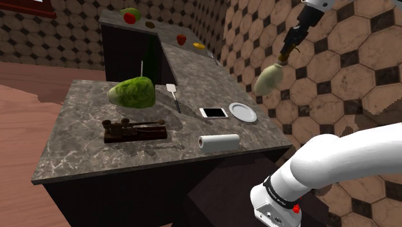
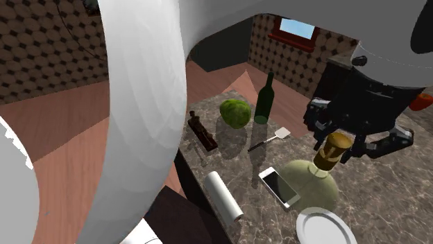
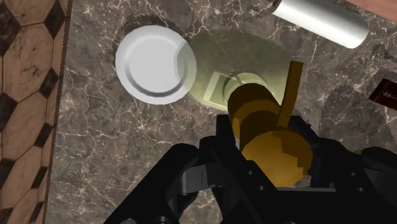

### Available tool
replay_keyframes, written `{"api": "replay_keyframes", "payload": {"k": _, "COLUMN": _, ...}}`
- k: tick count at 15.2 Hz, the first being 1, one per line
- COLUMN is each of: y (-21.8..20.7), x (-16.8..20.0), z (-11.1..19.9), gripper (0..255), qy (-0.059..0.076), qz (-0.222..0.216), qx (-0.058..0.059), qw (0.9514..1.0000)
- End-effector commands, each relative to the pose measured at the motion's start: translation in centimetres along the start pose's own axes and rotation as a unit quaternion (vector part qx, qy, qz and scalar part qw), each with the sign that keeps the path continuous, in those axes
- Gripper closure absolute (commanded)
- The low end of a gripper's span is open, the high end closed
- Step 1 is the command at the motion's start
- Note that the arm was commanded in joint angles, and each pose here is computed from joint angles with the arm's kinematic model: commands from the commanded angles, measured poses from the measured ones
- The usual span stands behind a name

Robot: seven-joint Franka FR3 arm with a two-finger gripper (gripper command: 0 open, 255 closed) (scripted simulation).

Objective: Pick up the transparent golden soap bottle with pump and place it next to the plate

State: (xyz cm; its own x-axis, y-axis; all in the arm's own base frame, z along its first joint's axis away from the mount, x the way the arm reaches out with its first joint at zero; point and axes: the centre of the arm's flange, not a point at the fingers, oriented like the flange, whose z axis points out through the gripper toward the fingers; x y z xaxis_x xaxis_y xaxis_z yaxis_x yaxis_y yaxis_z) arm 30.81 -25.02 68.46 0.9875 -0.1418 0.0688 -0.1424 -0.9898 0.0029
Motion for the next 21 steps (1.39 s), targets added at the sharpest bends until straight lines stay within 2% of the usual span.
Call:
{"api": "replay_keyframes", "payload": {"k": 1, "y": 3.0, "x": -0.6, "z": -0.8, "gripper": 255, "qy": 0.0, "qz": 0.0, "qx": 0.0, "qw": 1.0}}
{"api": "replay_keyframes", "payload": {"k": 19, "y": 25.3, "x": -4.6, "z": -7.7, "gripper": 255, "qy": 0.0, "qz": 0.0, "qx": 0.0, "qw": 1.0}}
{"api": "replay_keyframes", "payload": {"k": 21, "y": 25.3, "x": -4.7, "z": -6.6, "gripper": 255, "qy": 0.0, "qz": 0.0, "qx": 0.0, "qw": 1.0}}
